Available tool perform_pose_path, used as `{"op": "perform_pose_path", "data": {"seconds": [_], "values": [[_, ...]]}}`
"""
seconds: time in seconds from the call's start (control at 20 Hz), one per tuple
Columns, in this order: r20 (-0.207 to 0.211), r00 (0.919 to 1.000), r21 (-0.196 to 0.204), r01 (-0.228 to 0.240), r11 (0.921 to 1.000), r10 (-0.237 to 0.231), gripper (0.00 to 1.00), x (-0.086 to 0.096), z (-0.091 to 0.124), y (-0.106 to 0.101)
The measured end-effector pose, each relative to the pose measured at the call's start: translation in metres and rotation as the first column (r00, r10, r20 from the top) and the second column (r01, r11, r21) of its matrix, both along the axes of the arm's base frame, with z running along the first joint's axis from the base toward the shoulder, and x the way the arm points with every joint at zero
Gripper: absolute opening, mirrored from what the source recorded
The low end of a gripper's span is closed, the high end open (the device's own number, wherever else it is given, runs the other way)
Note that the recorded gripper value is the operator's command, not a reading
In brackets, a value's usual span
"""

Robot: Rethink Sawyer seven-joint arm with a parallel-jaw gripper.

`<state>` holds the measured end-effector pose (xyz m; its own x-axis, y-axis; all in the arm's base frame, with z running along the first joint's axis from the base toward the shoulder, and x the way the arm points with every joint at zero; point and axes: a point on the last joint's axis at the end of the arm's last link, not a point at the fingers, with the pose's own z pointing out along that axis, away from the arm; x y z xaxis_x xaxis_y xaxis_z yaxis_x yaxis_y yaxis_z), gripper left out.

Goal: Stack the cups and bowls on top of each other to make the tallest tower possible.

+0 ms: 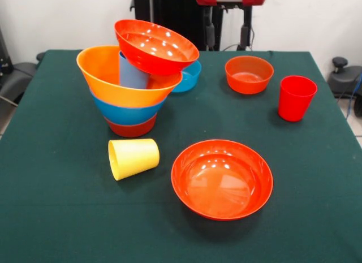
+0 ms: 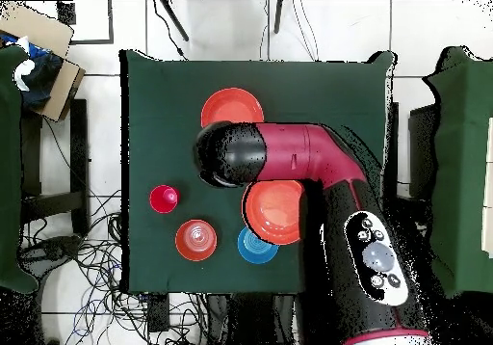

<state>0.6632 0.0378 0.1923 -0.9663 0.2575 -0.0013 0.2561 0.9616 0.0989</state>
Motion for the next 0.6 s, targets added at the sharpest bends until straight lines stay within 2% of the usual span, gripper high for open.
{"op": "perform_pose_path", "data": {"seconds": [0.6], "values": [[-0.054, 0.9979, -0.003, 0.036, 0.9994, -0.036, 1.00, -0.032, -0.005, -0.027]]}}
